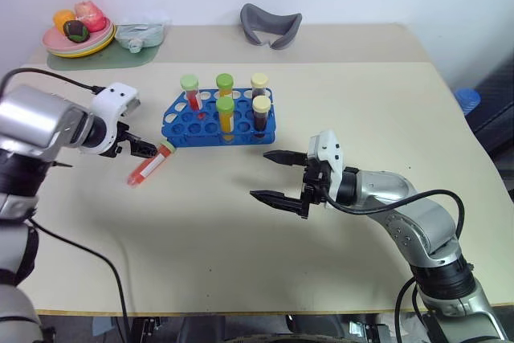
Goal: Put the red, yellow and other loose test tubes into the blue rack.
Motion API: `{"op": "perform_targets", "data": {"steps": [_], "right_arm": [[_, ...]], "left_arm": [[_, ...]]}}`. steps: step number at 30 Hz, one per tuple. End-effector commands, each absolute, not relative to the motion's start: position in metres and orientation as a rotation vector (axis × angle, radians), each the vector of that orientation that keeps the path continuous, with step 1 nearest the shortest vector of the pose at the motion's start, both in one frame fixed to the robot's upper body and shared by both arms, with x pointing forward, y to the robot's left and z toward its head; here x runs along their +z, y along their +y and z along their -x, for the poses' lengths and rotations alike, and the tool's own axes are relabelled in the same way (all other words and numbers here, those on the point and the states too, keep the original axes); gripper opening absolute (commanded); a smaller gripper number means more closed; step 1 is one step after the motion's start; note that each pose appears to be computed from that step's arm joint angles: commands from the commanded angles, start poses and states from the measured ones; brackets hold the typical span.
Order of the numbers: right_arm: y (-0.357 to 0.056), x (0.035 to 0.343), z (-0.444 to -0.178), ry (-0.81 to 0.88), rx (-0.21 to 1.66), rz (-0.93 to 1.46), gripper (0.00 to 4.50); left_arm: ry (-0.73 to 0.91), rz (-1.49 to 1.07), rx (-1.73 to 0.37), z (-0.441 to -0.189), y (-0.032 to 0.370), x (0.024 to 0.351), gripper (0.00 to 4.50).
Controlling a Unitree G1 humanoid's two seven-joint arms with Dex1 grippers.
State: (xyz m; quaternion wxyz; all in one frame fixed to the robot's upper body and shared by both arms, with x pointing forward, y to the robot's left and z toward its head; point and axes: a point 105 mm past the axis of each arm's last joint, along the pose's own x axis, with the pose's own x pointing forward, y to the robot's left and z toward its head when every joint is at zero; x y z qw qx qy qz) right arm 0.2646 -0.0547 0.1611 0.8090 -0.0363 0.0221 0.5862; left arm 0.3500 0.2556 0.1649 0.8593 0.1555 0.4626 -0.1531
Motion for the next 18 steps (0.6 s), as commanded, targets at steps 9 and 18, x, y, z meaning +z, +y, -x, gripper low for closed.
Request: {"op": "perform_targets", "data": {"steps": [9,18], "right_arm": [[-0.047,0.167,-0.253,-0.017,1.236,0.063,4.5],[-0.047,0.168,-0.254,-0.02,1.23,0.07,4.5]], "left_arm": [[1.133,-0.324,-0.385,-0.364,0.243,0.142,4.47],[1.16,-0.386,-0.448,-0.371,0.246,0.142,4.47]]}}
